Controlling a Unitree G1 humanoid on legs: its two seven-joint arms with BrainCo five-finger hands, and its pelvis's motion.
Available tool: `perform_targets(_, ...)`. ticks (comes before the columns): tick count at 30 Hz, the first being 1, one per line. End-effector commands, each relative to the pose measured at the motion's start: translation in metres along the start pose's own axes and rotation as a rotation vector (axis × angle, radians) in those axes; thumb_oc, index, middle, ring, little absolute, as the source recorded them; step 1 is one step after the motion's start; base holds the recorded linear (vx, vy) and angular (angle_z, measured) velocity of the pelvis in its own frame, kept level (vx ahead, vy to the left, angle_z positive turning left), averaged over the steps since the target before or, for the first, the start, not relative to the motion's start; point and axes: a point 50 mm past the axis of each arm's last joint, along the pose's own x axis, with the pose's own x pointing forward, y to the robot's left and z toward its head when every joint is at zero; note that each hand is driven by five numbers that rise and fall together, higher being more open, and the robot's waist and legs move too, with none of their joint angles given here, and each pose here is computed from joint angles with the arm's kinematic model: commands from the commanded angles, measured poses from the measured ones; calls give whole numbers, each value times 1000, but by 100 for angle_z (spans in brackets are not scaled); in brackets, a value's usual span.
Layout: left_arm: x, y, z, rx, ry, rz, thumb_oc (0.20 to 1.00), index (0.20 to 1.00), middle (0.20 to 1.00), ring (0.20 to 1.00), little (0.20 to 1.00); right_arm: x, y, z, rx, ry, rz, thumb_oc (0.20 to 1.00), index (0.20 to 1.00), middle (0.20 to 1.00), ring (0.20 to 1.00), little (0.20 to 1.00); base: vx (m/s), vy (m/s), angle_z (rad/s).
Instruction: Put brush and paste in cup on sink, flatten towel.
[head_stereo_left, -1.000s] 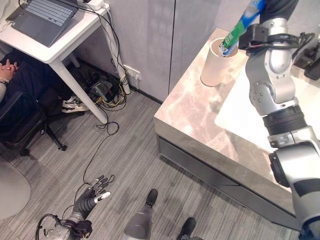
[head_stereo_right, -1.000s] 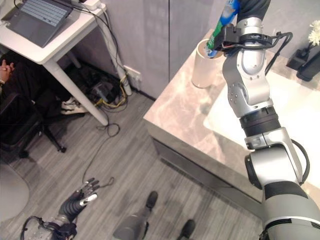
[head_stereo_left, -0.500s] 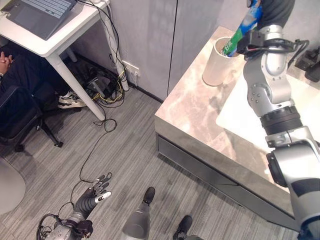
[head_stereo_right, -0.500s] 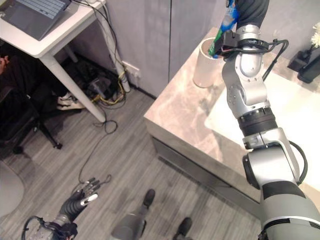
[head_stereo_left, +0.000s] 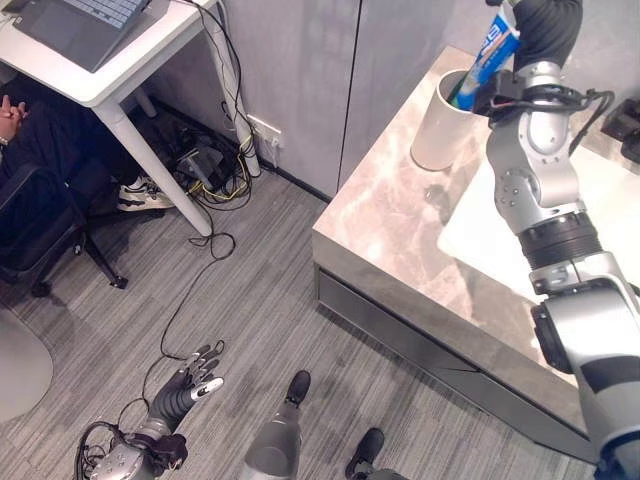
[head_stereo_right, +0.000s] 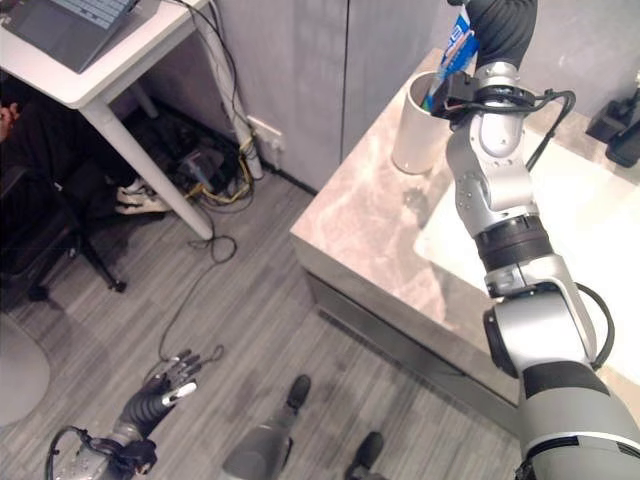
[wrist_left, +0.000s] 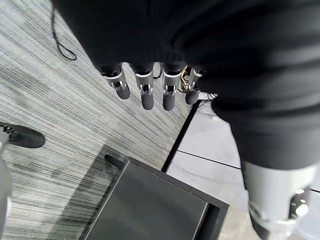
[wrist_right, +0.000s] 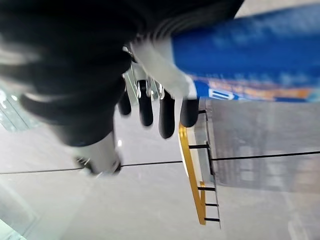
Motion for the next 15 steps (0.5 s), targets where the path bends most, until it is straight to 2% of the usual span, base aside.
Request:
perform_targets(1, -3, 0, 7, 80, -43, -9, 1000, 1000, 1000, 1000, 1000, 10, 28, 37, -35, -172, 81, 1000, 1000, 1000, 1000, 1000, -30, -21, -9)
perform_targets(5, -1, -1, 7, 93, -44, -14, 1000, 1000, 1000, 1000, 1000, 8, 30, 42, -52, -206, 85, 1000, 1000, 1000, 1000, 1000, -8, -11, -5)
perform_targets(10, 3, 0, 11, 126, -64, -8, 1000, 1000, 1000, 1000, 1000, -4, 33, 70, -81, -378, 86, 1000, 1000, 1000, 1000, 1000, -5, -23, 0)
perform_targets(12, 5, 2, 17, 170, -89, 2, 1000, 1000, 1000, 1000, 1000, -18, 18, 92, -194, -524, 65, 1000, 1000, 1000, 1000, 1000, -3, -62, 2)
perform_targets(15, 5, 3, 17, 181, -91, 8, 1000, 1000, 1000, 1000, 1000, -32, 5, 100, -298, -605, 41, 1000, 1000, 1000, 1000, 1000, 21, -54, 21)
